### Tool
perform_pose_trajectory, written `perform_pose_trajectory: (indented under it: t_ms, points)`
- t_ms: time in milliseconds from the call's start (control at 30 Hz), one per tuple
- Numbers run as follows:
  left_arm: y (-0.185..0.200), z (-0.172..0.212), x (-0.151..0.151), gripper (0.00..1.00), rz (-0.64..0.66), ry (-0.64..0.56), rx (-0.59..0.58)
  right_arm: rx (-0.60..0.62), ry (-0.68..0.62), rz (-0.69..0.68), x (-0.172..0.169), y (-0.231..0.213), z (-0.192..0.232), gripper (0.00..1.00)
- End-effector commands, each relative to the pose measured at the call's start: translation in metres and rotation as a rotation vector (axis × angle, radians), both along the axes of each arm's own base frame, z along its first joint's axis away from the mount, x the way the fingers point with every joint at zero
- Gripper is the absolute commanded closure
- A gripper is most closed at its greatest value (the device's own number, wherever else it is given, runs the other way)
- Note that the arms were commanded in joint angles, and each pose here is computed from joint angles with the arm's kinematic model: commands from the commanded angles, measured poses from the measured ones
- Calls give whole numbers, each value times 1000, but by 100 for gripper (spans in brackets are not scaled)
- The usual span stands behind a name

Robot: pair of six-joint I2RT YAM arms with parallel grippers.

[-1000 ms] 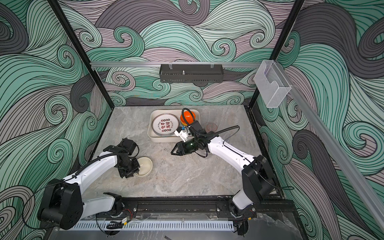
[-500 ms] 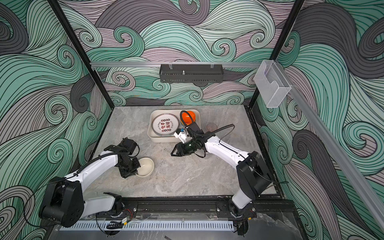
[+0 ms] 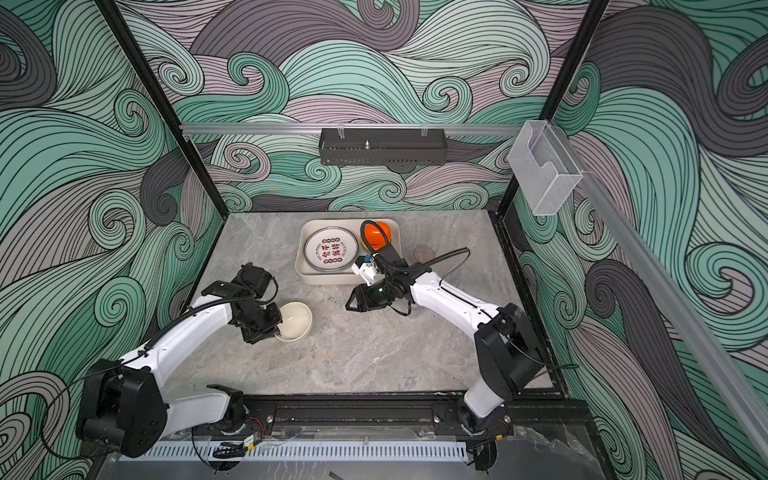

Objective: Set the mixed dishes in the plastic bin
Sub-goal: 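Close the right gripper on the white bowl rim and lift it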

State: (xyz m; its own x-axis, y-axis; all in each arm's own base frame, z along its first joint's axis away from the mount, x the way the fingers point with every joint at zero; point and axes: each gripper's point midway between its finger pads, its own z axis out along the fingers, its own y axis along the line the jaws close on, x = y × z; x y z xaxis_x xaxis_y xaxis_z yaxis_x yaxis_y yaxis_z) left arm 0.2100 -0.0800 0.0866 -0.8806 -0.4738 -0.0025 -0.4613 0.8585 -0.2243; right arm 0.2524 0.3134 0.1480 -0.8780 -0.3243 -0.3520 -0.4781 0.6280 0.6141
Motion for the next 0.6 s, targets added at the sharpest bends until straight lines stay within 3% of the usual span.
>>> perform_pose_trajectory:
  t_ms: [0,567]
  points:
    - [-12,25,10,100,-49,-49,-51,-6,-56,-43,10,-5,24,51]
    - [-64,73,53,100,-201,-141,-74,-20,-40,-124,31,3,58,49]
